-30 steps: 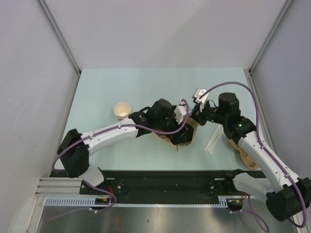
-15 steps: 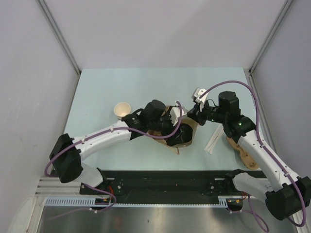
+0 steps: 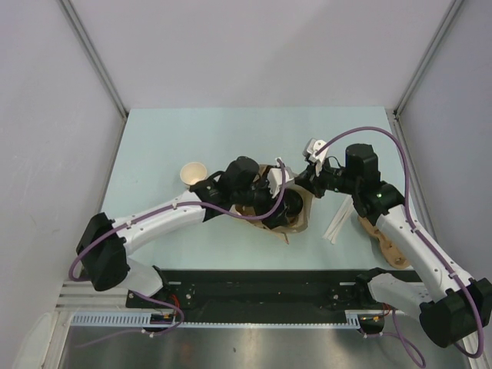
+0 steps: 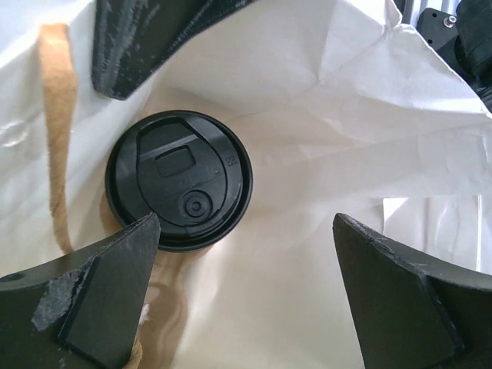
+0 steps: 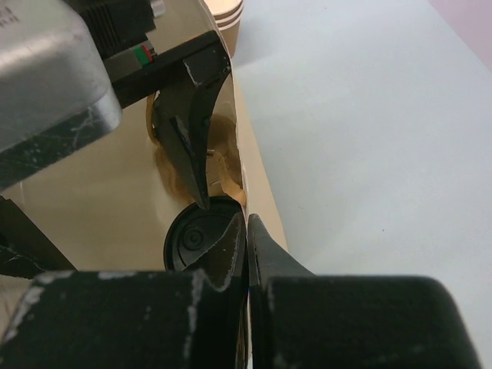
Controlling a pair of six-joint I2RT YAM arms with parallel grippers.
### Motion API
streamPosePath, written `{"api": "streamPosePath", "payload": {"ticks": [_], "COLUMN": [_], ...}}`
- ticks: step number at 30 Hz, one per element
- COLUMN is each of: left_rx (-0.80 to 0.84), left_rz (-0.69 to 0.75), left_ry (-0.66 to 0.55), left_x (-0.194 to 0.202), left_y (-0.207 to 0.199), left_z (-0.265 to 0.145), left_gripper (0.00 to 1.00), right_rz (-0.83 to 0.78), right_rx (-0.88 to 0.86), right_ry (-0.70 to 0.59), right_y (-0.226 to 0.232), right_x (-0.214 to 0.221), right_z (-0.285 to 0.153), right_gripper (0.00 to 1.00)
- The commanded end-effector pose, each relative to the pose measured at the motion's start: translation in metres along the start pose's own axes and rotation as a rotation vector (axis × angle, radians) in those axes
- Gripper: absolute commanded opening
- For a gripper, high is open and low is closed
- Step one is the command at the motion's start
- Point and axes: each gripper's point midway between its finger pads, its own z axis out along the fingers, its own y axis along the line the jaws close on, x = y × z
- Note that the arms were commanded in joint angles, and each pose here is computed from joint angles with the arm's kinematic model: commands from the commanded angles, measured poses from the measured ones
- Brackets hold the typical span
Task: Pack the takeout coffee
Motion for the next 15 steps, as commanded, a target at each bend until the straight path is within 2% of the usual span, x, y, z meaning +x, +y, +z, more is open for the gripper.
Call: {"api": "streamPosePath", "payload": {"ticks": [1, 15], "left_rx": [-0.117, -0.108], "left_rz": [0.109, 0.215], "left_ry": [-0.193, -0.260], "left_x": [-0.060, -0.080], "left_y": [0.023, 0.017], "left_z": [-0.031, -0.050], "left_gripper": [1.00, 1.00], "right_rz": [0.046, 0.045], "right_rx": [0.022, 0.016], "right_ry": [0.082, 0.080], "right_y": [-0.004, -0.007], "right_x": [0.020, 0.020], "right_z": [-0.004, 0.001], "right_gripper": [0.00, 0.00]}}
